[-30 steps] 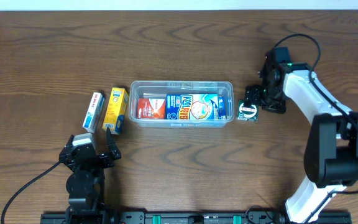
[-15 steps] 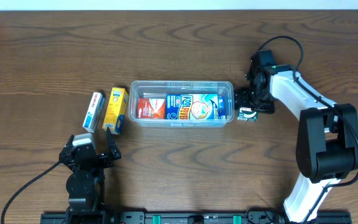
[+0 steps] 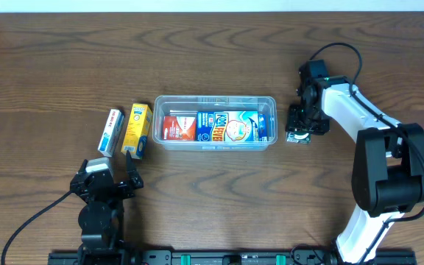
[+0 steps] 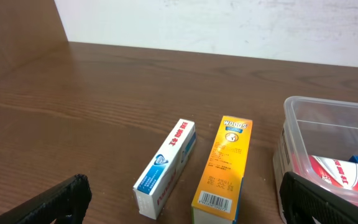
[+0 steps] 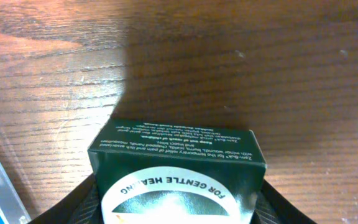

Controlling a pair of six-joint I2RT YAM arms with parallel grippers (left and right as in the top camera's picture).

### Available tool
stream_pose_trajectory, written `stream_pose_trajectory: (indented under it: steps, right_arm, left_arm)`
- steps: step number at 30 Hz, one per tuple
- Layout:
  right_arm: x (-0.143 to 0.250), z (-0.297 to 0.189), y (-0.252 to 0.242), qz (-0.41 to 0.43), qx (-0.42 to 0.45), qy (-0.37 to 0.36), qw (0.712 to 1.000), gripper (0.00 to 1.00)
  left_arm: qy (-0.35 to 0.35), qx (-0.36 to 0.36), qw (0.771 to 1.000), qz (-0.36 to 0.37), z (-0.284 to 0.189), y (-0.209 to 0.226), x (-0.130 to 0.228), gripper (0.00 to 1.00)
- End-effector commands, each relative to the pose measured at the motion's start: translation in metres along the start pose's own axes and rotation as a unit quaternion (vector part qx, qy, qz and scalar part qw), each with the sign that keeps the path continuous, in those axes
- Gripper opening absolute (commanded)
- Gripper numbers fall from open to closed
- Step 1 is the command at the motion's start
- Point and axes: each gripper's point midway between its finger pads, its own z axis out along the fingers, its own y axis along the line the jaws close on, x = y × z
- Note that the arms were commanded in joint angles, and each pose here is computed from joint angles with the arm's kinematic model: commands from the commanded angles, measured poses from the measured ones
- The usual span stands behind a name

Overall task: Pack container
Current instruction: 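Carry the green box into the container and lower it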

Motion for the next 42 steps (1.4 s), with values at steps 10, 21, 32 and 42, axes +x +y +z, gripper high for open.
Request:
stream_pose_trajectory:
  steps: [10,21,32,42]
  right_arm:
    - [-0.01,-0.102,0.0,-0.023,-0.001,-0.123,0.992,0.34]
    - [0.008,-0.222,0.12,-0.26,-0.087,-0.332,0.903,0.09]
    - [0.035,-0.209,0.281,-0.525,-0.108,-0.427,0.728,0.04]
    - [0.028,-0.124,0.323,-0.591,-0.09,-0.402,0.693,0.01]
  left_arm:
    - [0.016,-0.004,1.0,-0.002,0.003,0.002,0.013,0.98]
    - [0.016,-0.004,1.0,-0.002,0.003,0.002,0.013,0.98]
    - [0.016,-0.004,1.0,-0.002,0.003,0.002,0.013,0.98]
    - [0.016,-0.004,1.0,-0.002,0.003,0.002,0.013,0.98]
